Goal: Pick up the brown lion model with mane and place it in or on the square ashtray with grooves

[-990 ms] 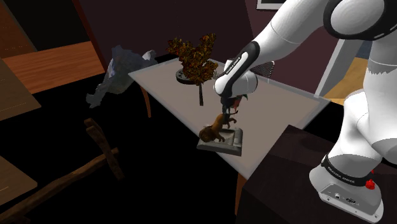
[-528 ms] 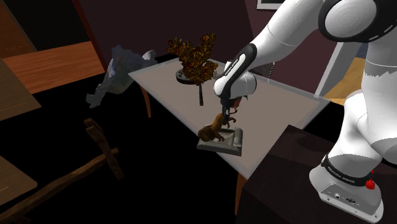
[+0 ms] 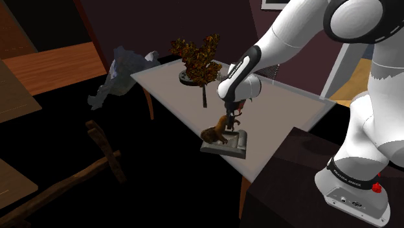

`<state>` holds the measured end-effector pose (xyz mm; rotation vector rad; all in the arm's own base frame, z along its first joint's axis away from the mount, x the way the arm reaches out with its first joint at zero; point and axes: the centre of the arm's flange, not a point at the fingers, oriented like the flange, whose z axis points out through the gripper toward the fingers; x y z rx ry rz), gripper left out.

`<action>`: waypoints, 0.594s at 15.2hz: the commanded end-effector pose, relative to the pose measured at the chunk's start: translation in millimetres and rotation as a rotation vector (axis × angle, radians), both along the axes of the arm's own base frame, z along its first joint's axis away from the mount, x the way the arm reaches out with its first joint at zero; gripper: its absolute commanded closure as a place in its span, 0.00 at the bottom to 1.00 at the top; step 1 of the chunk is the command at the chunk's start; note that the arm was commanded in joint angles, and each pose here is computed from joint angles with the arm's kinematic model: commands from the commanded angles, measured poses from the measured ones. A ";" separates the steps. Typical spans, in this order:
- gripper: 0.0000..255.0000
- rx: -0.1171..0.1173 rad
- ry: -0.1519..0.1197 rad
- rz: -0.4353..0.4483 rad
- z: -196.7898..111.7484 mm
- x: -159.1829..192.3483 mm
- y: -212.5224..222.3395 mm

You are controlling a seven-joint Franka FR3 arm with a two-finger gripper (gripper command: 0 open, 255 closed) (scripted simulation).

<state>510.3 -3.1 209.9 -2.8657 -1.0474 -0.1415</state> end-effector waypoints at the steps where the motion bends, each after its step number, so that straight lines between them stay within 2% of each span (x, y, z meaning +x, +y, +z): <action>1: 0.00 0.000 0.000 0.000 12.9 0.4 -1.8; 4: 0.00 0.000 0.000 0.000 49.4 -1.7 -5.9; 9: 0.00 0.000 0.000 0.000 49.4 -1.7 -5.9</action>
